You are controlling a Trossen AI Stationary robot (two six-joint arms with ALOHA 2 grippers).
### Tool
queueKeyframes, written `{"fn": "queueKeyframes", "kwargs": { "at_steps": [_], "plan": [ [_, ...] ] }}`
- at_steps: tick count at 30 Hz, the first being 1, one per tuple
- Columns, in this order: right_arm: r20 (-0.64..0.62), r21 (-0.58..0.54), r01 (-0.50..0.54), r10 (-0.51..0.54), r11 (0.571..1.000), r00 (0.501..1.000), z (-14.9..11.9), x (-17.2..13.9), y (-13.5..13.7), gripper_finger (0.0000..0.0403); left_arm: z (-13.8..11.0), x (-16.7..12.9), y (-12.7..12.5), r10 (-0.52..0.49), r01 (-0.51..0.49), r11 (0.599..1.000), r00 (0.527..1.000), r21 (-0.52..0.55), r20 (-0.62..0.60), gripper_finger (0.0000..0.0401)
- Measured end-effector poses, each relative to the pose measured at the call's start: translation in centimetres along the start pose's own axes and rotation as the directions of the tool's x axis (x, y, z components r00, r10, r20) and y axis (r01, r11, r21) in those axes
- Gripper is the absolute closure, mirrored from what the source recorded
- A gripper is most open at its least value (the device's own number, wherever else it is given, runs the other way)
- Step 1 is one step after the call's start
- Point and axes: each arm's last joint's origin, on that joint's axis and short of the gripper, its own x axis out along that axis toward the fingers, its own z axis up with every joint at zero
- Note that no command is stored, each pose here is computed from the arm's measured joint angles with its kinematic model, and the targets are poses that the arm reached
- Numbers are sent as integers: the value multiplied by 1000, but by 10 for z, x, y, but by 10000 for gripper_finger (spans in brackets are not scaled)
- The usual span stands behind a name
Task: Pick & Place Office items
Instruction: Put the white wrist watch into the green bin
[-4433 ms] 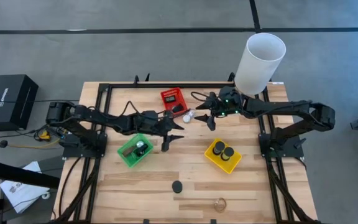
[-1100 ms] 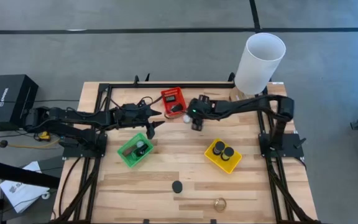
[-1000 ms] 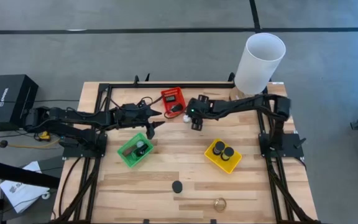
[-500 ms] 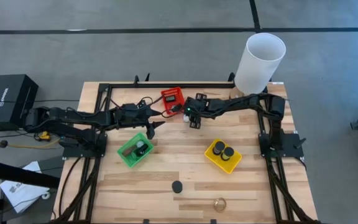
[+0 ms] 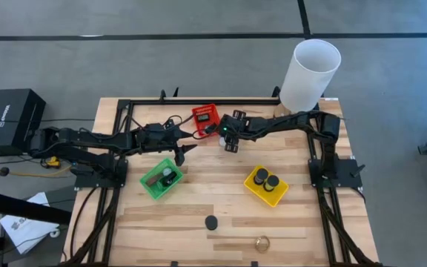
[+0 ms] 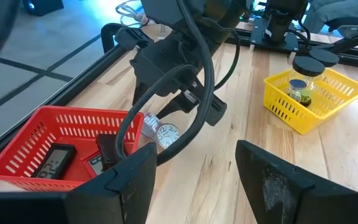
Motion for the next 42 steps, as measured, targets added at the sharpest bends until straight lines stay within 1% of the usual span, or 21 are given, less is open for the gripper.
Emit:
{"fn": "queueKeyframes", "kwargs": {
  "at_steps": [3,12,15,17,19,25,31,35,37,39,42],
  "plan": [
    [7,4,1,-1,1000,1000,1,0,0,249,0,0,0,0,0,1000,1000,0,0,188],
    [47,27,5,-6,1000,999,5,-1,0,364,0,0,0,0,0,1000,1000,0,0,188],
    [51,30,-30,28,999,998,5,-2,5,394,0,0,0,0,0,1000,1000,0,0,188],
    [46,23,-65,64,998,997,5,-4,11,400,0,0,0,0,0,1000,1000,0,0,188],
    [34,45,-84,83,995,996,5,-6,18,396,0,0,0,0,0,1000,1000,0,-1,188],
    [-11,40,-113,114,993,993,2,-13,34,400,0,0,0,-1,1,1000,1000,0,-2,188],
    [48,10,-135,135,991,990,8,-20,50,401,0,0,0,-1,1,1000,1000,0,0,188],
    [107,11,-137,135,990,985,15,-22,54,402,0,0,0,-1,1,1000,1000,0,2,188],
    [130,6,-172,170,985,977,16,-23,57,402,0,0,0,-1,1,1000,1000,0,3,188],
    [133,-5,-205,204,979,970,17,-25,60,402,0,0,0,-1,1,1000,1000,0,3,188],
    [102,-22,-218,219,976,970,14,-31,62,402,0,0,0,-1,1,1000,1000,0,4,188]
  ]
}}
